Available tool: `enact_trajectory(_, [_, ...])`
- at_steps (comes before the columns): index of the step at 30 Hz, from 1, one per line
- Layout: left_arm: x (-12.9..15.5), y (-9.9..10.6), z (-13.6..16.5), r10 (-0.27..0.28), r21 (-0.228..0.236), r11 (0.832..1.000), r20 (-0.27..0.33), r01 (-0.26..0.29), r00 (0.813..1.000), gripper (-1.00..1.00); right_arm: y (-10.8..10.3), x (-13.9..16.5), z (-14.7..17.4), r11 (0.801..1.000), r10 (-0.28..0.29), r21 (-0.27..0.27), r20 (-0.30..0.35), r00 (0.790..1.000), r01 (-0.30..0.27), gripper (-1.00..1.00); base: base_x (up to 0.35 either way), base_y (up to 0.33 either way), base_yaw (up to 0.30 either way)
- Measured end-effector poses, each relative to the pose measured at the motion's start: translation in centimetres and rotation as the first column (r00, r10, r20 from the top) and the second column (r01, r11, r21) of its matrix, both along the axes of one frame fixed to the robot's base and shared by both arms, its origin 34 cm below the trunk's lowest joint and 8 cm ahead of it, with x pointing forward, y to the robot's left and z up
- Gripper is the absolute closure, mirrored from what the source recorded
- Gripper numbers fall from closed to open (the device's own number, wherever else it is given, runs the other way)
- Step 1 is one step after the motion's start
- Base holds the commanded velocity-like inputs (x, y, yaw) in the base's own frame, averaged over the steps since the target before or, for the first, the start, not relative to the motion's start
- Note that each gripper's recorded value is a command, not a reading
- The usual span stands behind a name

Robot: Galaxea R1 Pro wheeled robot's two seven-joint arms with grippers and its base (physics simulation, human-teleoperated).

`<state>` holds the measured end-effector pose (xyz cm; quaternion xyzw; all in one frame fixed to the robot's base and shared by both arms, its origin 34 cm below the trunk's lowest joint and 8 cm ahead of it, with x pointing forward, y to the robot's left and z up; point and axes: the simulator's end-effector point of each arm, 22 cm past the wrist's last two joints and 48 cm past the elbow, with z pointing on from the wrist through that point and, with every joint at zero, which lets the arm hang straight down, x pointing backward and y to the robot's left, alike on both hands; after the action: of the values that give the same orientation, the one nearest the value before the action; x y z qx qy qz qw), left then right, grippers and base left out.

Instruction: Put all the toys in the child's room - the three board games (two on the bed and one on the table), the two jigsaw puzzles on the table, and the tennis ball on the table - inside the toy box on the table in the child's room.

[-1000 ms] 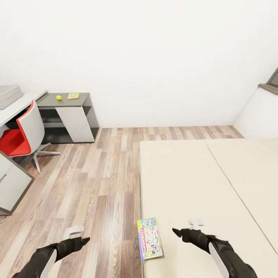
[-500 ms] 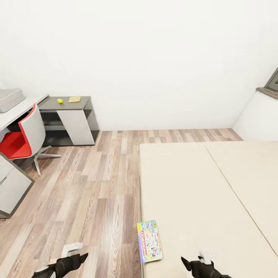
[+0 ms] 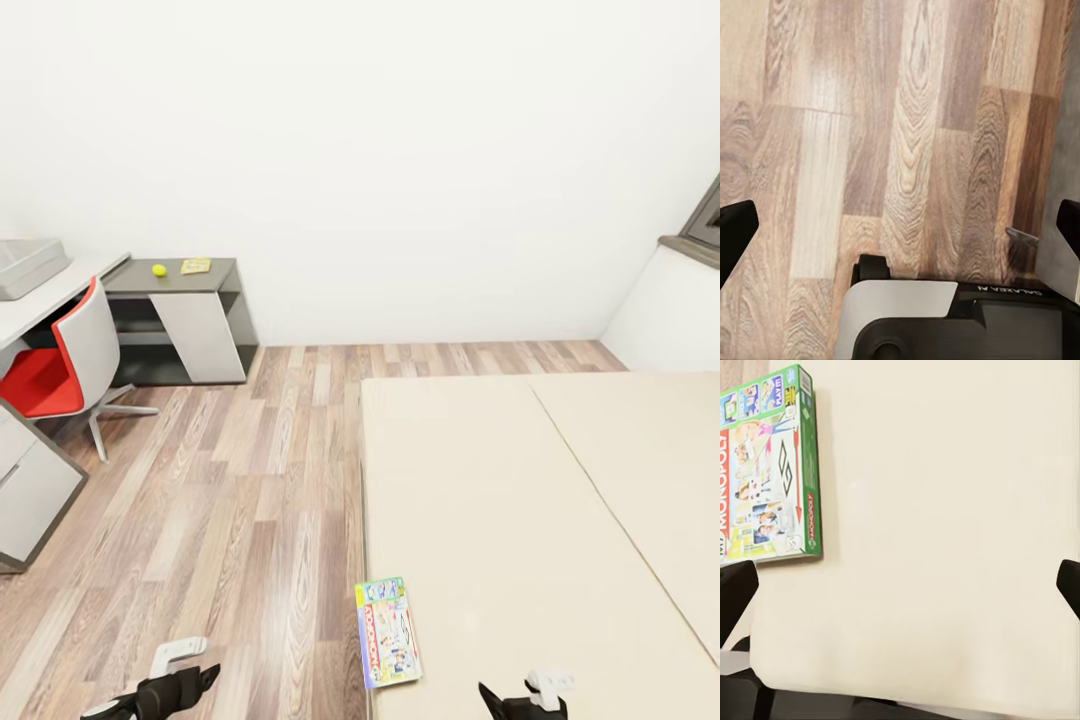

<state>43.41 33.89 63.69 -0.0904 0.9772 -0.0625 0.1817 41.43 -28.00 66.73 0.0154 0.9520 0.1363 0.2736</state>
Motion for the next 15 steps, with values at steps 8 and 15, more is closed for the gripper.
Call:
enact_trajectory(8, [-0.6, -0.1, 0.0, -0.001, -0.001, 1.000, -0.003, 0.001, 1.000, -1.00, -0.2, -0.3, 0.0, 1.000, -0.003, -0.006, 0.008, 1.000, 0.003, -1.00, 0.000, 0.000, 0.000])
enact_trajectory(15, [-1.3, -0.4, -0.1, -0.002, -0.005, 1.000, -0.007, 0.002, 1.000, -1.00, 0.1, -0.8, -0.1, 1.000, -0.005, -0.004, 0.000, 1.000, 0.005, -1.00, 0.000, 0.000, 0.000])
